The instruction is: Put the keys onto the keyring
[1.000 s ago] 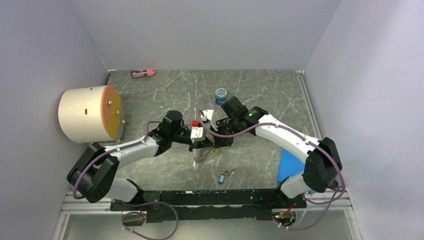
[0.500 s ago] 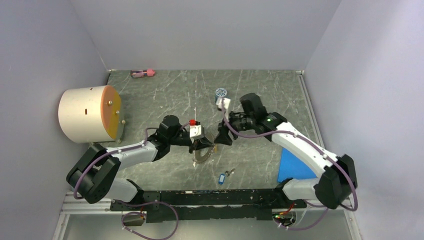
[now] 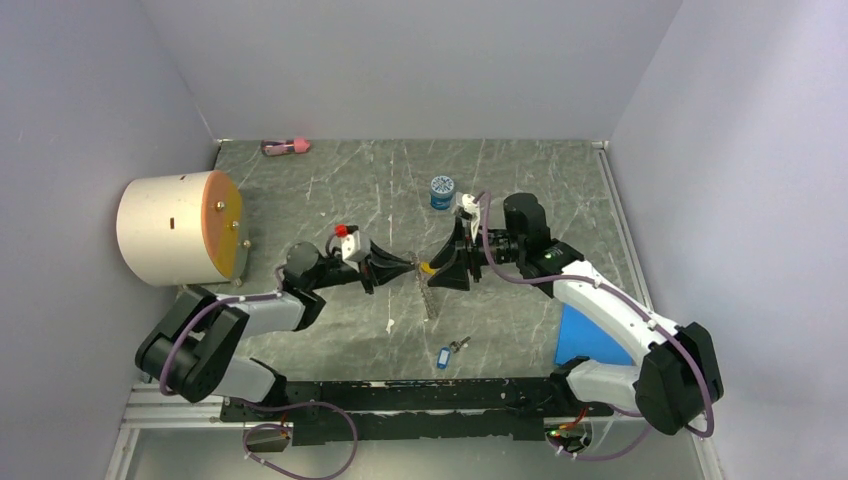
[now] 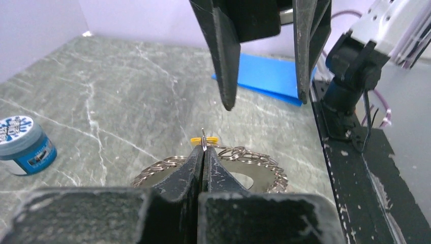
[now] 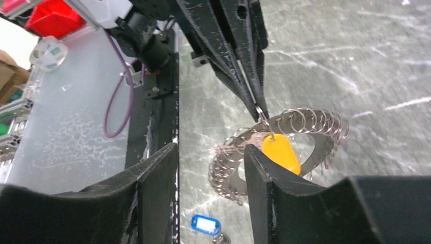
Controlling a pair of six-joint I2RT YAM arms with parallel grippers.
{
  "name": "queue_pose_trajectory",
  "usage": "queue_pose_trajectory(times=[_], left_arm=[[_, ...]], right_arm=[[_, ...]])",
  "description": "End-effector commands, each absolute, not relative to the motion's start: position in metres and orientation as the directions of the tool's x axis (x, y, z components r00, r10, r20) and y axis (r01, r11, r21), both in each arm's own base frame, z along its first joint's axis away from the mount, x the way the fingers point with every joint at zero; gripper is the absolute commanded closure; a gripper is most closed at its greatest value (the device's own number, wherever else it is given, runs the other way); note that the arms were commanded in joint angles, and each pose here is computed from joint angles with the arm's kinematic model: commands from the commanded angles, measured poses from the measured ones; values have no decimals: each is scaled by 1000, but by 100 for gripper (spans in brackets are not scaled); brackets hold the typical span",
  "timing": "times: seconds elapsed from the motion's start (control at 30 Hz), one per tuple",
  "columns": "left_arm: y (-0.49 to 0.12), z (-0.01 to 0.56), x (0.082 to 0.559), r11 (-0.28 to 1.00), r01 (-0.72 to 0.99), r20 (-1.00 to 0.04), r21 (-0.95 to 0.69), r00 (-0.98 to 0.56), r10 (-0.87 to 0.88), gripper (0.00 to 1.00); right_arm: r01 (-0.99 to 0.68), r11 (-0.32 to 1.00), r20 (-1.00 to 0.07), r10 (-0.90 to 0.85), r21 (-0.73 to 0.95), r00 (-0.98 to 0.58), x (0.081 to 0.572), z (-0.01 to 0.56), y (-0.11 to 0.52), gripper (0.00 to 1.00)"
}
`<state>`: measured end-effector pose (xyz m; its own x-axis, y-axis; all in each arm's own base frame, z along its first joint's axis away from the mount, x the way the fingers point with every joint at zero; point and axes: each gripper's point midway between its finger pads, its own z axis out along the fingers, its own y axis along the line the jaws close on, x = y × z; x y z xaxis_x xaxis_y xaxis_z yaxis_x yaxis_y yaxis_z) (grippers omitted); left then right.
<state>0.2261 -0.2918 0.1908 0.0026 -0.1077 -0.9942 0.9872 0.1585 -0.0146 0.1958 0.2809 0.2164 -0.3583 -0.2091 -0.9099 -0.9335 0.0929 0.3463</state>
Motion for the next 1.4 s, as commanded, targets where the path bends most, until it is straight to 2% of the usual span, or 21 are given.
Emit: queue_pose_trajectory(times=[0.0,0.57,0.7,0.77,1.07,1.37], left_arm=[[-284,235,215,114,991,-957,69,98,-273,97],[-284,248,202,40,994,-955,106,113,-275,97],[-285,248,202,38,994,-954,106,112,-276,97],[-285,249,202,38,994,-954,105,112,-277,97],[-286,248,203,35,994,-955,100,106,-277,97],[-287,246,204,30,995,-957,93,97,-274,97]], right_arm=[[-957,-34,-951,-128,287,-281,190,246,289,48],[-955,-84,-956,-105,283,-274,206,247,302,61],[-953,-87,-953,-119,289,-278,208,243,304,70],[-952,-85,-951,-124,293,-282,208,241,303,71],[-961,-45,-957,-113,274,-267,213,243,298,61],[-968,-43,-964,-110,248,-242,213,246,289,65]])
